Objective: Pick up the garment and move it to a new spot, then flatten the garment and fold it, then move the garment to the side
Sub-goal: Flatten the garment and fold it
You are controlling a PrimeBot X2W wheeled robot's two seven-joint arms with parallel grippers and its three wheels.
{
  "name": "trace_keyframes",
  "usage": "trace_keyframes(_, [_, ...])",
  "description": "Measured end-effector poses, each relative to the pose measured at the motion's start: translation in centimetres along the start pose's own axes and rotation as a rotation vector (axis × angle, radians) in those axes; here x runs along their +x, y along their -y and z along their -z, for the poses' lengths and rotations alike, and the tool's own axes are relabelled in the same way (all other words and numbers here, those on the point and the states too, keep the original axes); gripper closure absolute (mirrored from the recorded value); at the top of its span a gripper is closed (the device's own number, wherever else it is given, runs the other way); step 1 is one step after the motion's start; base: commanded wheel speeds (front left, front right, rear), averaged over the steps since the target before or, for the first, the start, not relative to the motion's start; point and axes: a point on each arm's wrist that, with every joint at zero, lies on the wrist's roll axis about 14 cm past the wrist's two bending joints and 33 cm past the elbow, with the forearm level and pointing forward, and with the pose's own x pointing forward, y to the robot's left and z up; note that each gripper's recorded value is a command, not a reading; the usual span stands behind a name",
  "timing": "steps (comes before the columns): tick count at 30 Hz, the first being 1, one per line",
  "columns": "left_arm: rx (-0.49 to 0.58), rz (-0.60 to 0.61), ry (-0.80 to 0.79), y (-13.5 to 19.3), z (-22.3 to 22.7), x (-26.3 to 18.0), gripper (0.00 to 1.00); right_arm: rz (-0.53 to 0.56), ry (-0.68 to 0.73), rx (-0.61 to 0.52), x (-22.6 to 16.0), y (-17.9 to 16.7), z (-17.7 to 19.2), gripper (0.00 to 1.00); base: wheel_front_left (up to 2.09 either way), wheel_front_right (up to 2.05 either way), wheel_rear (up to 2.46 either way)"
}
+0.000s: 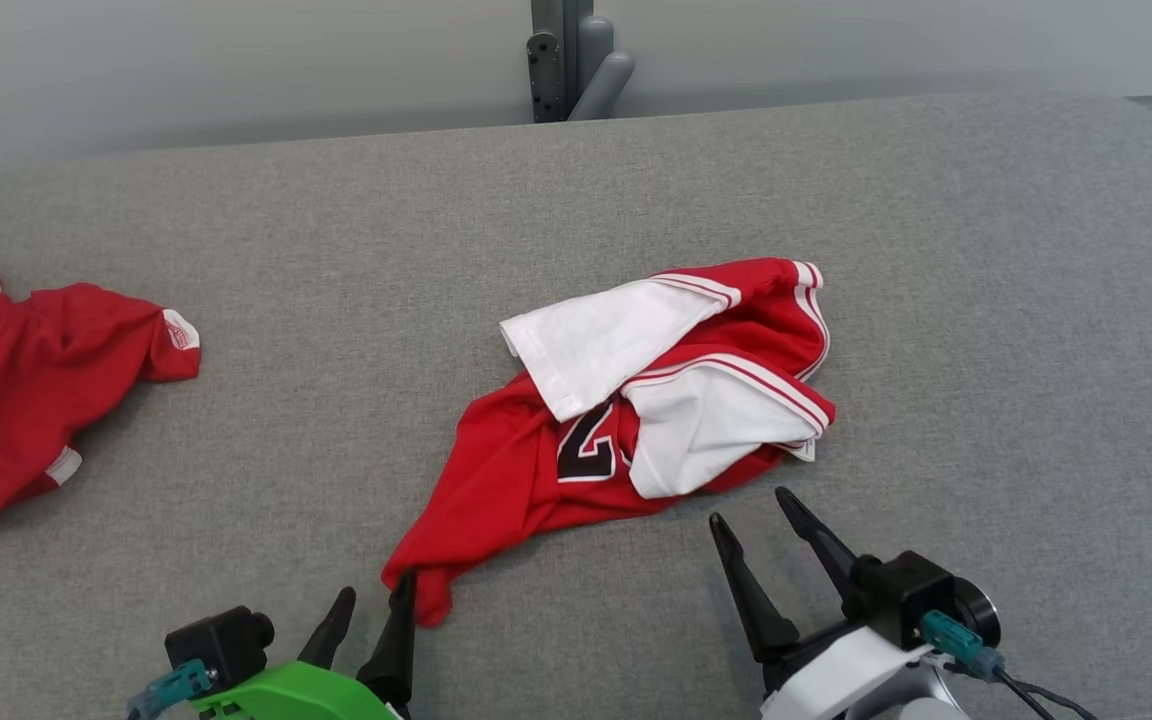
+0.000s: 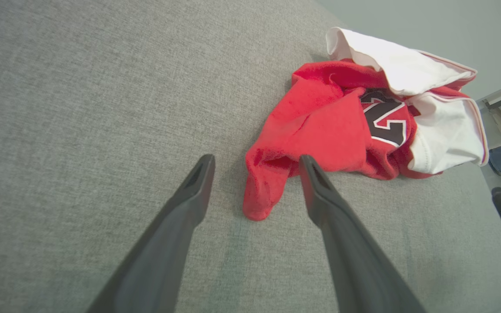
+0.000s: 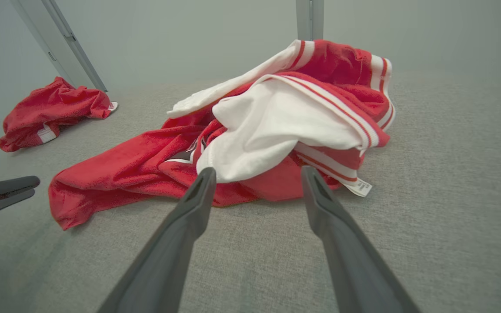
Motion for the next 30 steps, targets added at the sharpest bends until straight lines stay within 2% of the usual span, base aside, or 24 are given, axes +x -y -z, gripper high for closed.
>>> trace_keyframes(4, [-0.012, 0.024, -0.004, 0.8, -0.1, 0.4, 0.0, -0.039, -0.021, 0.038, 1.0, -1.1, 0.6, 0.0, 0.0, 0.0, 0.0])
trace_keyframes(9, [-0.01, 0.035, -0.043, 1.3, 0.8, 1.1, 0.0, -0.103, -0.073, 0.029, 2.6, -2.5, 2.0, 0.0, 0.0, 0.0, 0.0])
trace_keyframes(16, [-0.014, 0.022, -0.084, 0.9, 2.1, 1.6, 0.0, -0.143, -0.072, 0.006, 3.9, -3.2, 1.8, 0.0, 0.0, 0.0, 0.0])
trace_keyframes(28, [-0.001, -0.01, -0.096, 0.0, 2.5, 3.0, 0.0, -0.167, -0.131, -0.117, 5.8, -2.4, 3.0, 0.0, 0.0, 0.0, 0.0])
trace_keyframes(29, [-0.003, -0.007, -0.097, 0.0, 2.5, 3.2, 0.0, -0.169, -0.139, -0.122, 5.9, -2.3, 3.2, 0.34, 0.0, 0.0, 0.0])
trace_keyframes(30, [0.002, -0.009, -0.101, 0.0, 2.6, 3.3, 0.0, -0.17, -0.145, -0.126, 5.9, -2.3, 3.4, 0.54, 0.0, 0.0, 0.0])
